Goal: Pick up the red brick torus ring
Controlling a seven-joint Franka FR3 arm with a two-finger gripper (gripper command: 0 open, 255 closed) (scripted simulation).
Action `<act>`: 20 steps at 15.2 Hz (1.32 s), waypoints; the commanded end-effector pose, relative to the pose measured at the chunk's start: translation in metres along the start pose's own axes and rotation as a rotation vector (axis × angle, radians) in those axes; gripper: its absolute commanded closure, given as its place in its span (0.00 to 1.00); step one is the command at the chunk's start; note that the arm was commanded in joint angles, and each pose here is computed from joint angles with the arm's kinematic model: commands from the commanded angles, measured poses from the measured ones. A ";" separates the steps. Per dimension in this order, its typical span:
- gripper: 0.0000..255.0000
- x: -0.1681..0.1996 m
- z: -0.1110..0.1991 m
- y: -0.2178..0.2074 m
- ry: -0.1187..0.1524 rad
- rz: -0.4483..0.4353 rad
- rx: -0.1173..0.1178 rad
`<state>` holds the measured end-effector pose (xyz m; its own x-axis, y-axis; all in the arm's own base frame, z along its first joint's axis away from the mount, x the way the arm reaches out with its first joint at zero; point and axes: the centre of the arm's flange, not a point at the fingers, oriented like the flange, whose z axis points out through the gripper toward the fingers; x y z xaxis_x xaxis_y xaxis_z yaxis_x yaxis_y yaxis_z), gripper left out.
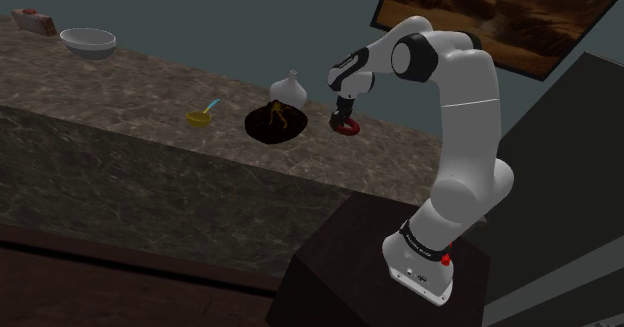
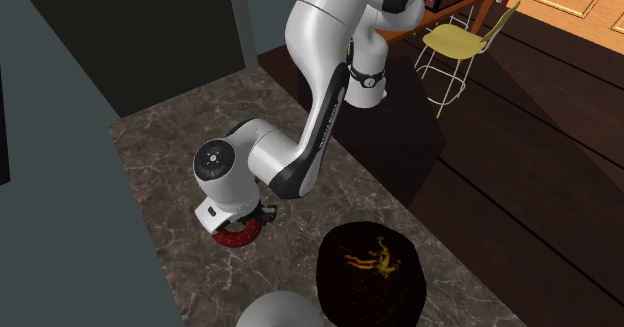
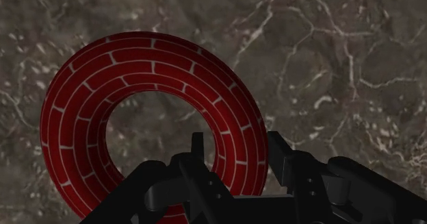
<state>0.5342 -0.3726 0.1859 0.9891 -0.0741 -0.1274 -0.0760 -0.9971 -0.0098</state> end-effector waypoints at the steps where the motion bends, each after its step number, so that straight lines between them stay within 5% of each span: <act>1: 1.00 0.000 0.000 0.000 0.000 0.000 0.000; 6: 1.00 0.000 0.000 -0.001 0.000 0.000 0.000; 20: 1.00 -0.009 -0.073 -0.001 0.000 0.000 0.000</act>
<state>0.5342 -0.3713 0.2545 0.9890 -0.0744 -0.1276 -0.0763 -0.9970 -0.0098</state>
